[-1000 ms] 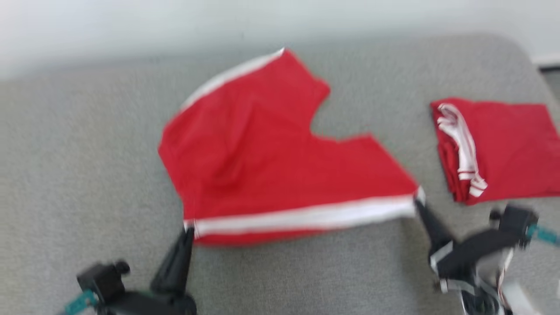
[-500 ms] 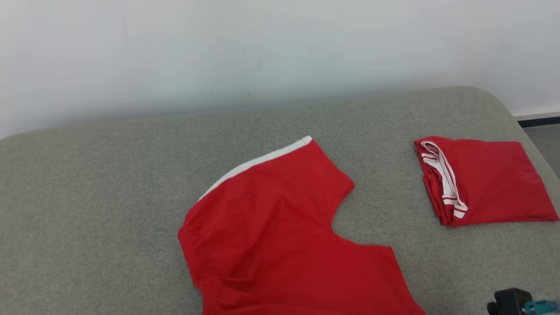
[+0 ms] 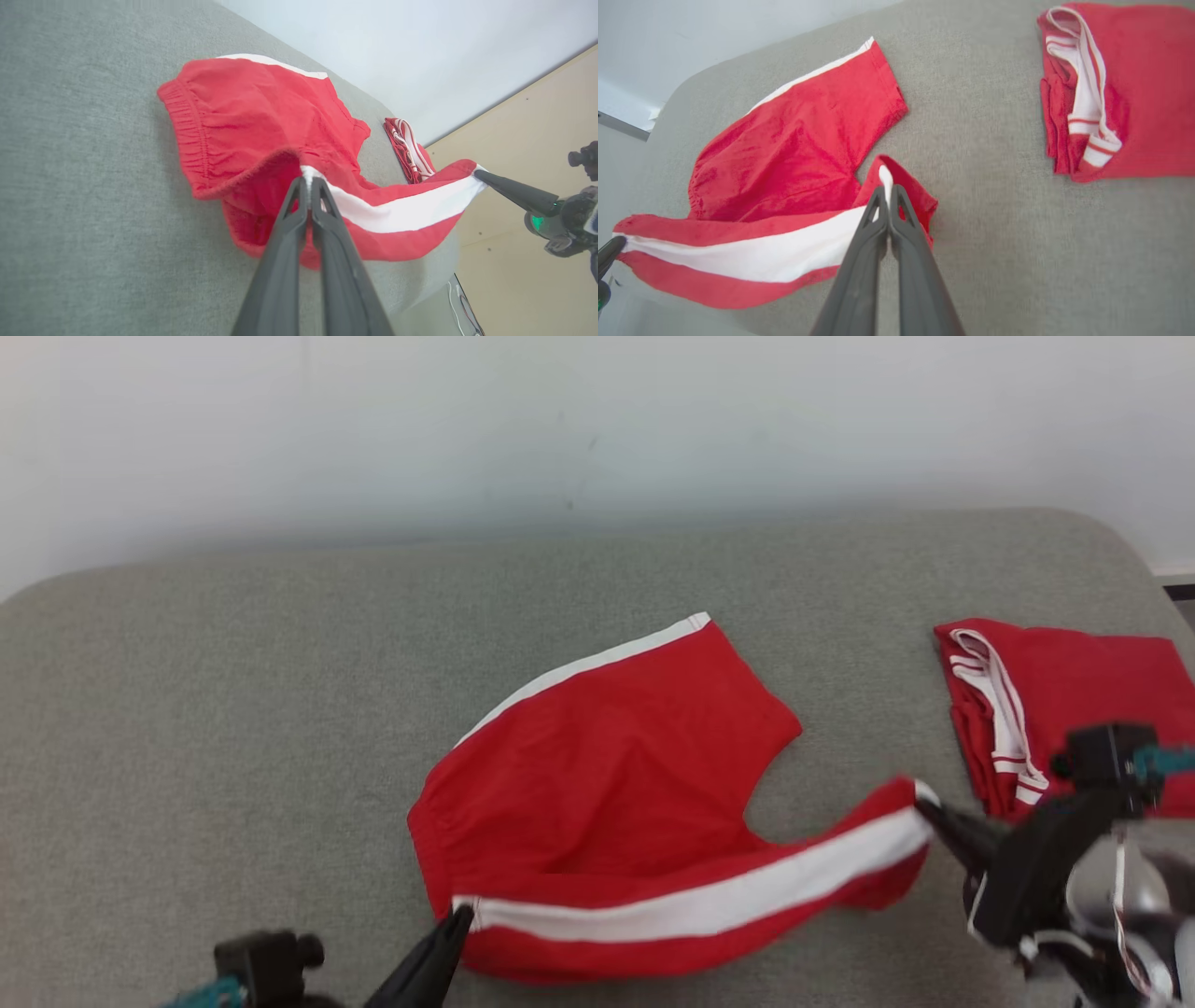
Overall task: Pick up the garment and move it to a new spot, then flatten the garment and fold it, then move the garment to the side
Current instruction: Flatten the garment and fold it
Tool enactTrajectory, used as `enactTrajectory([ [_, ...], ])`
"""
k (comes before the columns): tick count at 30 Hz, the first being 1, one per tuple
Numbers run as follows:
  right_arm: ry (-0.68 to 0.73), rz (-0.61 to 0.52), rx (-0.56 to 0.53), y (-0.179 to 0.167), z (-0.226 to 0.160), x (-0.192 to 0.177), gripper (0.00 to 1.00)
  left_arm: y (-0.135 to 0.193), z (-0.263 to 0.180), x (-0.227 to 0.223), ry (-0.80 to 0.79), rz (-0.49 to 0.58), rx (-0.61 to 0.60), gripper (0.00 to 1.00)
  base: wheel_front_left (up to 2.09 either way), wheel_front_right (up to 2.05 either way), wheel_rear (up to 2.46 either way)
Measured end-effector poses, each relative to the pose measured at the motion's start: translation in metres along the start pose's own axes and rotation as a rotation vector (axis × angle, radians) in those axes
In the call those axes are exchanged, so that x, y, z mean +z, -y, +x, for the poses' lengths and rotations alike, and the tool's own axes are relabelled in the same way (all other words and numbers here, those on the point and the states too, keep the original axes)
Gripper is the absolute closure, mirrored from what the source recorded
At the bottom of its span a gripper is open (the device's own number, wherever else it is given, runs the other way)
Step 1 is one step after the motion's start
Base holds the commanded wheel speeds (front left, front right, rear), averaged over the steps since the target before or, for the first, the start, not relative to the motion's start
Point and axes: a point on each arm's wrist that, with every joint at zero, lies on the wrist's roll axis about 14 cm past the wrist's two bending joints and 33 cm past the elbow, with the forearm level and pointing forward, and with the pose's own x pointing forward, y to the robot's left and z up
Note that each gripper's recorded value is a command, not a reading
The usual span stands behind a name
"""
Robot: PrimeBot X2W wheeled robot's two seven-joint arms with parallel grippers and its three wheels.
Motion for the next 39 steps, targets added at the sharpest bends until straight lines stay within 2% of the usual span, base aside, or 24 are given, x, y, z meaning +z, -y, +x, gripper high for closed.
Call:
enactTrajectory([
  [6, 0.03, -0.091, 0.022, -0.008, 0.049, 0.049, 1.0, -0.002, 0.034, 0.026, 0.049, 0.0, 0.014, 1.0, 0.0, 0.0, 0.0],
  [13, 0.054, -0.145, 0.012, -0.007, 0.112, 0.08, 1.0, -0.028, 0.069, 0.051, 0.153, -0.024, 0.12, 1.0, 0.0, 0.0, 0.0],
  [24, 0.085, -0.176, 0.039, -0.019, 0.195, 0.093, 1.0, -0.078, 0.096, 0.055, 0.197, -0.01, 0.269, 1.0, 0.0, 0.0, 0.0],
  [32, 0.108, -0.185, 0.053, -0.028, 0.232, 0.092, 1.0, -0.1, 0.103, 0.05, 0.198, 0.004, 0.336, 1.0, 0.0, 0.0, 0.0],
  [33, 0.108, -0.185, 0.055, -0.029, 0.235, 0.091, 1.0, -0.101, 0.103, 0.049, 0.2, 0.004, 0.341, 0.89, 0.0, 0.0, 0.0],
  [34, 0.108, -0.185, 0.055, -0.029, 0.235, 0.091, 0.95, -0.101, 0.103, 0.049, 0.2, 0.004, 0.341, 0.3, 0.0, 0.0, 0.0],
  [35, 0.114, -0.184, 0.058, -0.031, 0.237, 0.091, 0.57, -0.102, 0.104, 0.049, 0.202, 0.005, 0.342, 0.0, 0.0, 0.0, 0.0],
  [36, 0.114, -0.183, 0.059, -0.032, 0.24, 0.09, 0.0, -0.103, 0.104, 0.051, 0.211, 0.006, 0.341, 0.0, 0.0, 0.0, 0.0],
  [39, 0.128, -0.171, 0.059, -0.033, 0.242, 0.091, 0.0, -0.101, 0.105, 0.056, 0.235, 0.025, 0.332, 0.0, 0.0, 0.0, 0.0],
])
